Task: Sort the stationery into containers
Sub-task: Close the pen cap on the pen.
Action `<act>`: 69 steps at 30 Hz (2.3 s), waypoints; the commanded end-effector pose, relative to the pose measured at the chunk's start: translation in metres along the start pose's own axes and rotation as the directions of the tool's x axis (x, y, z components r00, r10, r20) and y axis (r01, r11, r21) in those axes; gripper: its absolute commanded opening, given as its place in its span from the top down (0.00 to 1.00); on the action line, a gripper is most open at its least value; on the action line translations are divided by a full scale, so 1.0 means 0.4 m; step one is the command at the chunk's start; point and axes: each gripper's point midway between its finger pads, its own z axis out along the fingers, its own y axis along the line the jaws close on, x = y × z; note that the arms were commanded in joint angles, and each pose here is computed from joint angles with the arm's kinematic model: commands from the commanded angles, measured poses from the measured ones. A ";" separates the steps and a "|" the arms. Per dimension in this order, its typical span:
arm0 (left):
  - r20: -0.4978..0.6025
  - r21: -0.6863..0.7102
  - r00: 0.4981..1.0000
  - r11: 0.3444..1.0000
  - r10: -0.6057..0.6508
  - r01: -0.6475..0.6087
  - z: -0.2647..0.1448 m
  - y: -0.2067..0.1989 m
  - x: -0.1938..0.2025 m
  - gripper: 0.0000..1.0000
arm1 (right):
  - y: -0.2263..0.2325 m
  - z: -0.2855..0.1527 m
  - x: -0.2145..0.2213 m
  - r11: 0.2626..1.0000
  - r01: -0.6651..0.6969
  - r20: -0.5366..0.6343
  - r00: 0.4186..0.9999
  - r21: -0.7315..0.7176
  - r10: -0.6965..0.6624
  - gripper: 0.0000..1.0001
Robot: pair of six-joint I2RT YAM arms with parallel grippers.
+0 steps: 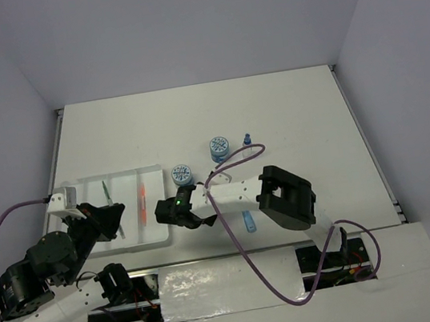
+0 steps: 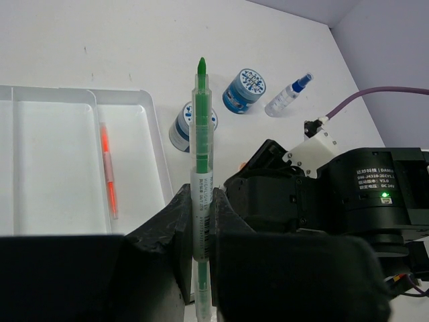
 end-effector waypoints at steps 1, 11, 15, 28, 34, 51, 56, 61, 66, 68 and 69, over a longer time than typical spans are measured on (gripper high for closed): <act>0.028 0.037 0.999 0.999 -0.030 0.029 -0.007 -0.022 -0.029 0.98 | 0.071 -0.043 -0.021 0.957 -0.284 -0.011 0.959 -0.053 0.284 0.45; 0.031 0.043 0.999 0.999 -0.032 0.030 -0.010 -0.022 -0.031 0.98 | 0.043 -0.020 0.019 0.954 -0.299 -0.038 0.954 -0.010 0.298 0.48; 0.030 0.044 0.999 0.999 -0.032 0.030 -0.010 -0.022 -0.031 0.98 | 0.041 -0.013 0.032 0.952 -0.305 -0.055 0.951 -0.003 0.304 0.51; 0.032 0.055 0.999 0.998 -0.038 0.036 -0.015 -0.023 -0.032 0.97 | 0.041 0.022 0.054 0.956 -0.292 -0.050 0.955 0.007 0.292 0.56; 0.035 0.056 0.999 0.998 -0.042 0.040 -0.017 -0.020 -0.034 0.96 | 0.024 0.029 0.054 0.961 -0.275 -0.045 0.960 0.027 0.276 0.64; 0.044 0.052 0.998 0.997 -0.054 0.052 -0.021 -0.014 -0.037 0.95 | -0.003 0.040 0.111 0.988 -0.149 -0.174 0.975 -0.035 0.141 0.95; 0.041 0.048 0.998 0.998 -0.053 0.051 -0.020 -0.013 -0.036 0.96 | 0.083 -0.032 0.105 0.951 0.014 -0.220 0.972 -0.308 -0.086 1.00; 0.028 0.084 0.999 0.996 -0.046 0.044 -0.017 -0.035 -0.032 1.00 | 0.185 -0.165 0.010 0.750 0.117 -0.083 0.971 -0.652 -0.223 1.00; -0.040 0.221 0.999 0.975 -0.015 0.023 -0.001 -0.123 0.005 1.00 | 0.186 -0.371 -0.245 0.550 0.158 0.115 0.987 -0.820 -0.112 1.00; -0.070 0.318 0.997 0.947 -0.025 0.046 0.015 -0.191 0.027 1.00 | 0.143 -0.414 -0.346 0.488 0.268 0.266 0.961 -0.831 -0.075 1.00; -0.076 0.369 0.997 0.928 -0.027 0.054 0.018 -0.223 0.033 1.00 | 0.145 -0.452 -0.398 0.447 0.264 0.293 0.956 -0.855 -0.004 1.00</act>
